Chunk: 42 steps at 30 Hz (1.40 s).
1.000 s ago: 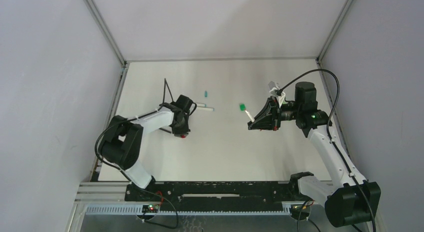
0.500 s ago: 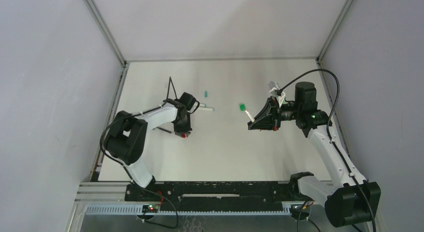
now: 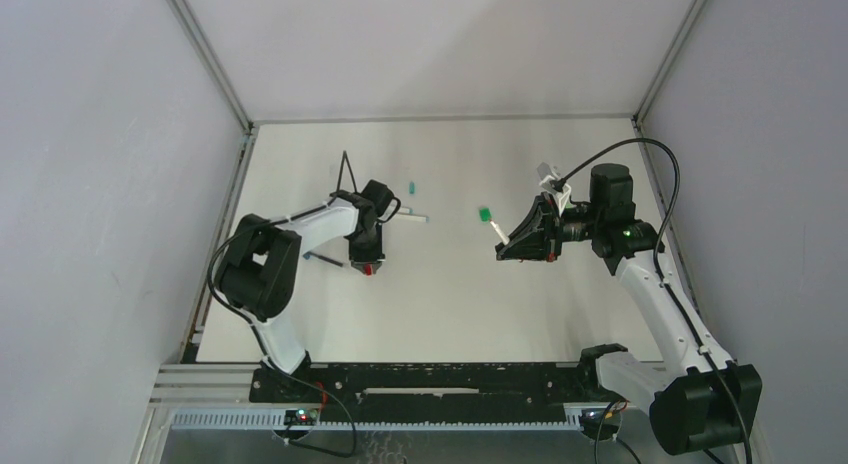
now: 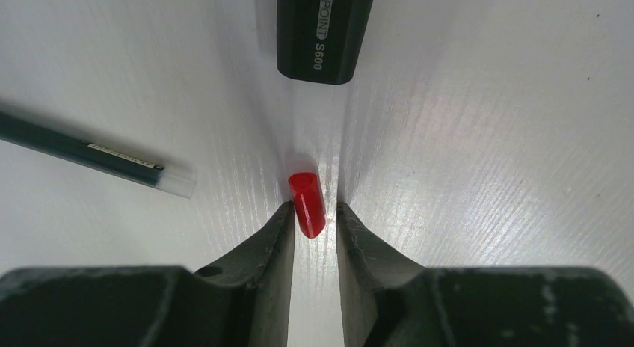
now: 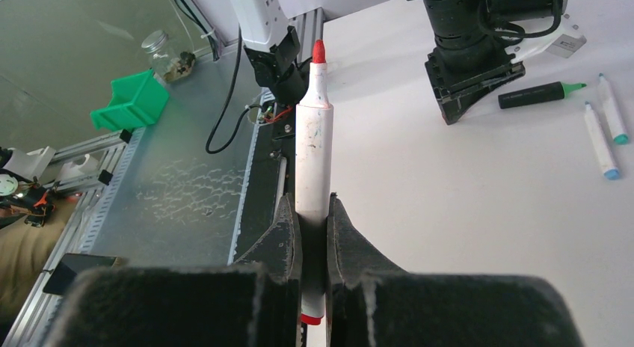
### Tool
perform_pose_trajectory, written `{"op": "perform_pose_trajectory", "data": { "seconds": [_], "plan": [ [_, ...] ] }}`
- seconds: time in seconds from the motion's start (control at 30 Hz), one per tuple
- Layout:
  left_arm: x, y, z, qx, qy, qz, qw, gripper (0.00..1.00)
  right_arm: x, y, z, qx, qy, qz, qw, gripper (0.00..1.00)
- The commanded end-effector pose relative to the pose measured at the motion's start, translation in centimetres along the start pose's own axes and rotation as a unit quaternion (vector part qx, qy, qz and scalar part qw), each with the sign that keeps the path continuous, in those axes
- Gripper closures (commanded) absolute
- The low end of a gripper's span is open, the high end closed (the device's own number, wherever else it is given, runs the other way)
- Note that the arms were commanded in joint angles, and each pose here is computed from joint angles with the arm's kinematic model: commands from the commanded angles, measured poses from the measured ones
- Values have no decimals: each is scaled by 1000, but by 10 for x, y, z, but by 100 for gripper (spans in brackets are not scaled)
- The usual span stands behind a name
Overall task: Insert the pens into the pen caps
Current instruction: Insert the pen cap onto the pen.
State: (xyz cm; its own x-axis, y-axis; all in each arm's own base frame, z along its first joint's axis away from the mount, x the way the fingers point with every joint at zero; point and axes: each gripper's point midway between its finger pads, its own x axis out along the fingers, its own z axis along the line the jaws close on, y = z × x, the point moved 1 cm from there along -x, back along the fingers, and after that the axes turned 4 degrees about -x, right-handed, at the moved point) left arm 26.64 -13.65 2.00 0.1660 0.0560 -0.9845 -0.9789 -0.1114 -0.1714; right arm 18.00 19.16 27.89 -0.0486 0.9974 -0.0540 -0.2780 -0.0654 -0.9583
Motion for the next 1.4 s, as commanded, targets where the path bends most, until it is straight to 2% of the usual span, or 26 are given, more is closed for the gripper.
{"op": "perform_pose_trajectory", "data": {
  "seconds": [0.0, 0.3, 0.77, 0.93, 1.1, 1.23, 1.37],
  "plan": [
    [29, 12, 14, 14, -35, 29, 999, 69, -1, -16, 10, -30, -11, -6, 999, 100],
    [30, 7, 15, 4, -31, 25, 999, 67, -1, -16, 10, -31, -10, -6, 999, 100],
    [32, 2, 17, -13, -15, 21, 1000, 78, -2, -16, 11, -33, -11, -6, 999, 100],
    [30, -2, 17, -18, -12, 18, 1000, 68, -2, -17, 11, -33, -11, -7, 999, 100],
    [27, -9, 16, -19, -12, 16, 1000, 68, -2, -17, 12, -33, -11, -7, 999, 100],
    [28, -9, 14, -19, -8, 20, 1000, 72, -2, -17, 12, -34, -11, -7, 999, 100],
    [30, -5, 12, -16, 0, 26, 1000, 81, -2, -17, 12, -34, -11, -7, 999, 100]
  ]
}}
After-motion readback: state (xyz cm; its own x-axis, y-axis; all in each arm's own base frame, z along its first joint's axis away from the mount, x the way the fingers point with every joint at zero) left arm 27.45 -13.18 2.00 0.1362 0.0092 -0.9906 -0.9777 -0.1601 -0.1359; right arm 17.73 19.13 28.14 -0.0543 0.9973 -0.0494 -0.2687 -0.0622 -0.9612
